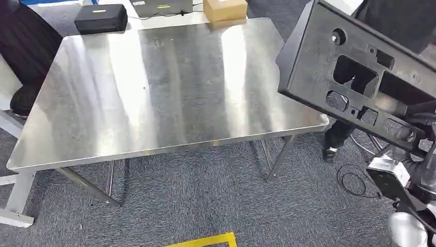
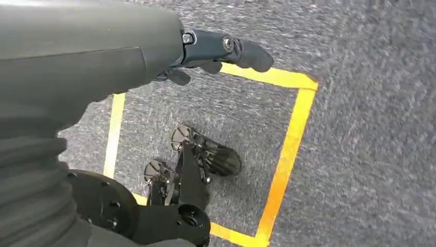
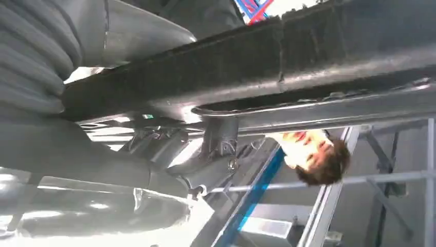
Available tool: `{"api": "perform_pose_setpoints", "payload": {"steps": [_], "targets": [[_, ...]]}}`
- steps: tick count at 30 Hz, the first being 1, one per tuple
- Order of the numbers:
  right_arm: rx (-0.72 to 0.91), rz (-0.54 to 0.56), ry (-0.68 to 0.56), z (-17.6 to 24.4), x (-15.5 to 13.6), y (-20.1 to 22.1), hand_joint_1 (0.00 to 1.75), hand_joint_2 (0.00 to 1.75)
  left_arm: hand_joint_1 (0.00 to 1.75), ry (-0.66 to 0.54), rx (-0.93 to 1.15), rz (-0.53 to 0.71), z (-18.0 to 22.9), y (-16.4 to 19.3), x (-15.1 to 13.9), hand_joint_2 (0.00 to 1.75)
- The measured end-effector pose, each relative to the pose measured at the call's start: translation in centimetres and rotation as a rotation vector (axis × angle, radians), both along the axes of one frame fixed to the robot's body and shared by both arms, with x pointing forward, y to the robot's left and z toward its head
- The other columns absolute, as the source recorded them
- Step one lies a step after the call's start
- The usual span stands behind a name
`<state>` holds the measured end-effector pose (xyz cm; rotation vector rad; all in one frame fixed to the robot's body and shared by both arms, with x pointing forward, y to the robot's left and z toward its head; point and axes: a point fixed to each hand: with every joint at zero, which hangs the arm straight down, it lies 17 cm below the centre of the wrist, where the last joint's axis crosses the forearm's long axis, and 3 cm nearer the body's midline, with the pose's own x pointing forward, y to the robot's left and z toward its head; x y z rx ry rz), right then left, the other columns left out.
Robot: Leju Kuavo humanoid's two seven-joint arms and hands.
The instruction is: Take the parts from the cabinet and place them on the table.
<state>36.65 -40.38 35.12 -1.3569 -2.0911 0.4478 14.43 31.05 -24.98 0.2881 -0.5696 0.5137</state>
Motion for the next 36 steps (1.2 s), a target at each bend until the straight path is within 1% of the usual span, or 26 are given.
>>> {"api": "perform_pose_setpoints", "payload": {"steps": [9,24,30,33,36], "targets": [[-0.009,-0.013,0.009,-0.2,-0.3,-0.6,1.75,1.75,0.00,0.001,-0.006,-0.004,0.0,-0.4,0.1,1.75],[-0.008,-0.011,0.016,-0.3,-1.2,-1.3,1.75,1.75,0.00,0.025,0.013,-0.001,-0.1,0.2,-0.3,1.75],[-0.016,-0.006,0.019,0.2,-0.8,-1.4,1.75,1.75,0.00,0.025,0.025,0.025,-0.1,0.9,-0.4,1.75],[-0.025,-0.010,0.010,0.6,-0.6,-1.6,1.75,1.75,0.00,0.023,0.020,0.027,-0.1,0.6,-0.4,1.75],[-0.029,-0.024,0.028,0.1,-0.3,-1.9,1.75,1.75,0.00,0.022,0.019,0.027,-0.1,0.6,-0.4,1.75]]}}
